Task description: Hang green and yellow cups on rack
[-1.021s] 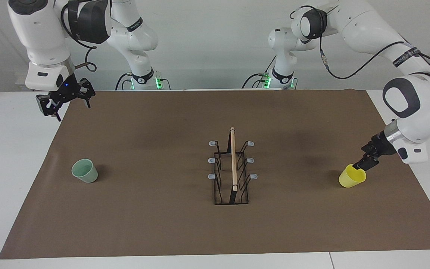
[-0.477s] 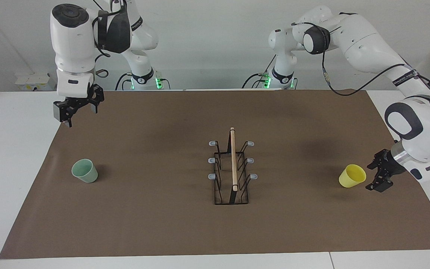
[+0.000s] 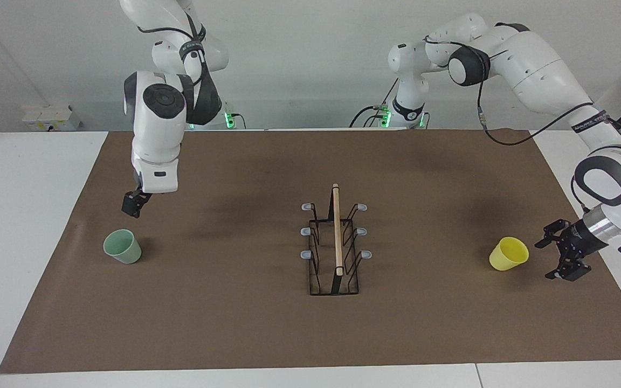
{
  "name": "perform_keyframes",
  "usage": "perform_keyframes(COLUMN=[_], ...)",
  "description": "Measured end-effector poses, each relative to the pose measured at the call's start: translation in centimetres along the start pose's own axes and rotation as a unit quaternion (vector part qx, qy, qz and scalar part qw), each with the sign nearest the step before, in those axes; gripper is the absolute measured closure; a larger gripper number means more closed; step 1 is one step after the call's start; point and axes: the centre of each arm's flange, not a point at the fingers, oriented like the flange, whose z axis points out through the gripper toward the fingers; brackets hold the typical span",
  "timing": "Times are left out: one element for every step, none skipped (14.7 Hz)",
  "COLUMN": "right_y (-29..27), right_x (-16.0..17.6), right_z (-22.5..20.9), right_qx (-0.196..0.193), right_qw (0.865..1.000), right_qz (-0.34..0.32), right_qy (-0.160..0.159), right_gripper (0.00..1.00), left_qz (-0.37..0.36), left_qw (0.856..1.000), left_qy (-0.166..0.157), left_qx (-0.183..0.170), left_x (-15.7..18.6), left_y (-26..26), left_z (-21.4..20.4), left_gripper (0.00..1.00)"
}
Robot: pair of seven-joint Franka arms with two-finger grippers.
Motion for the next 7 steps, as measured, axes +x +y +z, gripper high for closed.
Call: perform_keyframes(right_y=[0.1,0.1,0.1,0.0,0.0,-0.1,-0.2], right_x=[0.5,1.0,1.4,1.7,2.0,2.2,2.4], right_z=[0.8,1.6,2.4,3.1,3.6,4.0,4.3], right_qx=[-0.001,-0.003,-0.004,-0.005,-0.006,-0.006,-0.008], right_qw=[1.000,1.000,1.000,1.000,1.000,1.000,1.000], right_qz=[-0.003,-0.001,0.003,0.006,0.010,0.012,0.008], right_qy=[-0.002,-0.003,-0.005,-0.009,-0.011,-0.012,-0.018], right_gripper=[0.00,0.00,0.00,0.00,0.00,0.00,0.00], left_qz=[-0.033,-0.060,-0.081,-0.096,-0.105,-0.114,-0.125], left_qw=[0.999,0.998,0.996,0.995,0.993,0.992,0.990], left_qy=[-0.014,-0.024,-0.031,-0.036,-0.042,-0.051,-0.063], left_qx=[-0.005,-0.007,-0.008,-0.008,-0.012,-0.017,-0.025], left_x=[0.7,1.5,2.1,2.4,2.4,2.1,1.8], left_y=[-0.7,-1.5,-2.3,-3.0,-3.4,-3.7,-4.0], left_z=[0.7,1.1,1.3,1.4,1.1,0.8,0.5], left_gripper=[0.00,0.00,0.00,0.00,0.00,0.00,0.00])
